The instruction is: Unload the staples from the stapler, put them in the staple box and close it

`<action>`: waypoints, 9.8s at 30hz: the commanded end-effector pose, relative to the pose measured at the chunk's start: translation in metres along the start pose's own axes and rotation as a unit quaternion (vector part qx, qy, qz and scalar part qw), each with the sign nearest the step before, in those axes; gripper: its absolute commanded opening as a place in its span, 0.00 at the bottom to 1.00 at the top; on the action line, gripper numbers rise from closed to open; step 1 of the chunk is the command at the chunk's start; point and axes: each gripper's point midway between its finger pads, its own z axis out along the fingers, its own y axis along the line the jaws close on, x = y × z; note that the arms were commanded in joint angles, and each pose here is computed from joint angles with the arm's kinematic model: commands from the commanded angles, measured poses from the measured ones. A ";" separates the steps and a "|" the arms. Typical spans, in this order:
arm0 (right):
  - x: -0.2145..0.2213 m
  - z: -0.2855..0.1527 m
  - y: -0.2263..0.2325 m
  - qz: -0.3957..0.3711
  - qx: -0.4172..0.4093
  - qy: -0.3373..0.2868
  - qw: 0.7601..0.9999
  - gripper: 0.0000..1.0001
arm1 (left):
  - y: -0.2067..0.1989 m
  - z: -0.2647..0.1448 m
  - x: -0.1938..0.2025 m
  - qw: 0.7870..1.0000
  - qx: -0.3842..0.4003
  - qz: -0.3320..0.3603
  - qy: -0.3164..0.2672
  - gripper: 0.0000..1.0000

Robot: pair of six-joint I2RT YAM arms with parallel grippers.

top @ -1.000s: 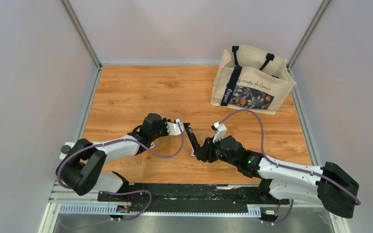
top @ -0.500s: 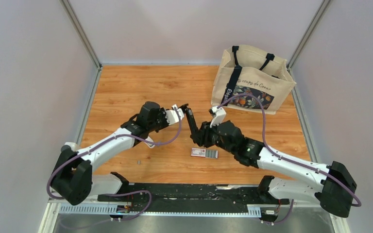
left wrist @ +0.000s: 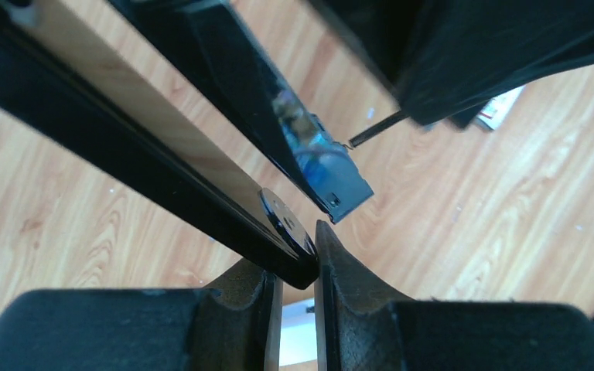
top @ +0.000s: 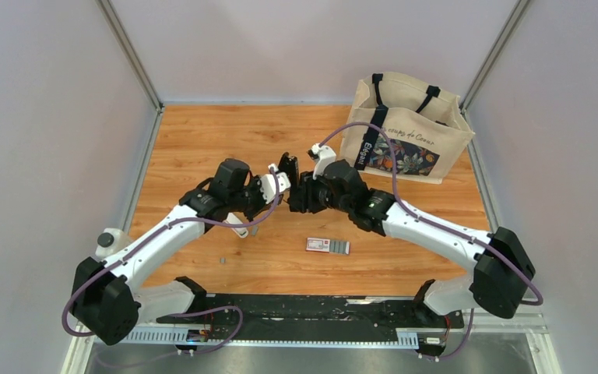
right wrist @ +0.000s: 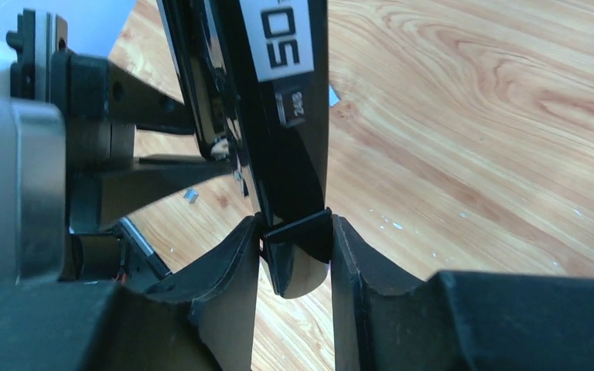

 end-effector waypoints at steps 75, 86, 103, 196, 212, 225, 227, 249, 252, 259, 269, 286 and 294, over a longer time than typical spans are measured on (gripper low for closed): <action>-0.024 -0.013 -0.033 -0.011 0.046 -0.122 0.991 0.67 | 0.065 0.042 0.064 0.953 0.104 0.238 0.157 0.85; -0.029 -0.097 -0.055 0.010 0.069 -0.191 0.979 0.59 | 0.058 0.058 0.078 0.934 0.147 0.272 0.178 0.80; -0.023 -0.112 -0.064 0.013 0.071 -0.182 0.981 0.52 | 0.058 0.079 0.087 0.909 0.170 0.324 0.201 0.80; -0.127 -0.175 0.100 -0.018 -0.300 -0.210 0.930 0.57 | -0.028 -0.172 -0.261 0.791 0.422 -0.259 -0.359 0.02; -0.138 -0.157 0.113 -0.030 -0.311 -0.202 0.928 0.54 | -0.033 -0.158 -0.254 0.794 0.421 -0.260 -0.354 0.02; -0.141 -0.153 0.122 -0.031 -0.324 -0.204 0.923 0.44 | -0.036 -0.154 -0.249 0.797 0.423 -0.259 -0.345 0.02; -0.142 -0.154 0.123 -0.031 -0.326 -0.205 0.922 0.43 | -0.035 -0.153 -0.249 0.798 0.421 -0.257 -0.347 0.02; -0.121 -0.146 0.111 -0.023 -0.304 -0.177 0.936 0.12 | -0.038 -0.139 -0.235 0.821 0.405 -0.236 -0.327 0.35; -0.103 -0.141 0.099 -0.017 -0.286 -0.157 0.945 0.12 | -0.031 -0.127 -0.227 0.855 0.354 -0.235 -0.297 0.47; -0.059 -0.139 0.064 0.001 -0.223 -0.124 0.967 0.12 | -0.004 -0.090 -0.182 0.945 0.188 -0.209 -0.167 0.53; 0.010 -0.152 -0.008 0.030 -0.072 -0.070 0.995 0.12 | -0.047 0.010 -0.100 0.976 0.178 -0.123 -0.014 0.57; 0.053 -0.196 -0.057 0.085 0.044 -0.062 0.993 0.15 | -0.075 0.120 -0.059 0.979 0.159 -0.090 0.089 0.52; 0.042 -0.199 -0.062 0.097 0.066 -0.079 0.990 0.15 | -0.081 0.140 -0.050 0.978 0.146 -0.083 0.122 0.49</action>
